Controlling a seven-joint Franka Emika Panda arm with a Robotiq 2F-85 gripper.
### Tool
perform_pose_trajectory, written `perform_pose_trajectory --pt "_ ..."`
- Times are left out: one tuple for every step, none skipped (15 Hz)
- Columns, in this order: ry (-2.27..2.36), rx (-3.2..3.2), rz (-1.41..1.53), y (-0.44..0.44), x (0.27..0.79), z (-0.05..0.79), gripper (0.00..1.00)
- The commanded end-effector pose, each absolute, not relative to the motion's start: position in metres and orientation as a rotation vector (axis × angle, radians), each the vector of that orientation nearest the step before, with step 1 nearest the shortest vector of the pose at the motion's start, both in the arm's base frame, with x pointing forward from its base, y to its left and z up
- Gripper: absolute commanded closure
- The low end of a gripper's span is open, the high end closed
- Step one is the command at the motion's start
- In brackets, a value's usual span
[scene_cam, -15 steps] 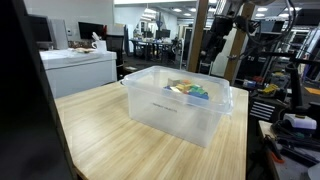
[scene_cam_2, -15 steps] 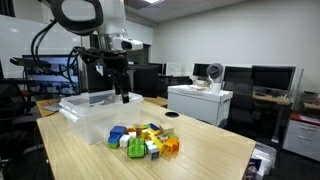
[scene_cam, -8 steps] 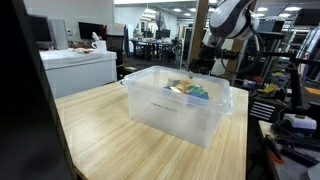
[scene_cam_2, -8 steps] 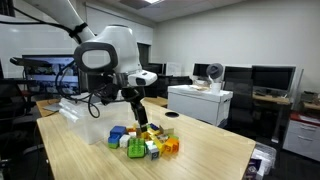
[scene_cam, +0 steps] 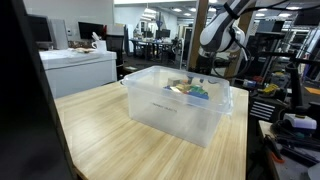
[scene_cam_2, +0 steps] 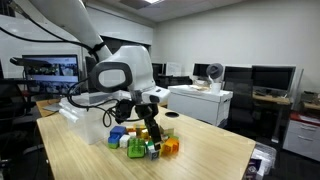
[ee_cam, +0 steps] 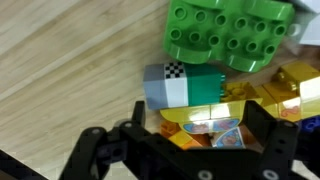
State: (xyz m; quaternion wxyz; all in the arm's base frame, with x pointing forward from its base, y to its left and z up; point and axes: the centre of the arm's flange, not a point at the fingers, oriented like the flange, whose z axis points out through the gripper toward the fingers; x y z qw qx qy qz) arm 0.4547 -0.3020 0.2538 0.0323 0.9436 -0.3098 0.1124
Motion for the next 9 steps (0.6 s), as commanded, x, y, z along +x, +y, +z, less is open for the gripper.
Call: perform_pose_trajectory --pt "-1.064 2.856 0.282 -0.322 0.469 0.228 0.00" --pt "-1.077 2.852 0.258 -0.324 0.471 0.223 0.00" --pt "-1.093 2.844 0.240 -0.326 0.473 0.220 0.00" --pt "-1.094 2.847 0.217 -0.325 0.474 0.216 0.00" --pt "-1.089 2.854 0.193 -0.323 0.474 0.213 0.00" --pt "-1.088 2.860 0.175 -0.322 0.475 0.211 0.00" --pt "-1.079 2.873 0.153 -0.319 0.474 0.210 0.00" --pt "-1.067 2.881 0.146 -0.317 0.474 0.211 0.00" --pt "-1.062 2.890 0.121 -0.313 0.472 0.210 0.00"
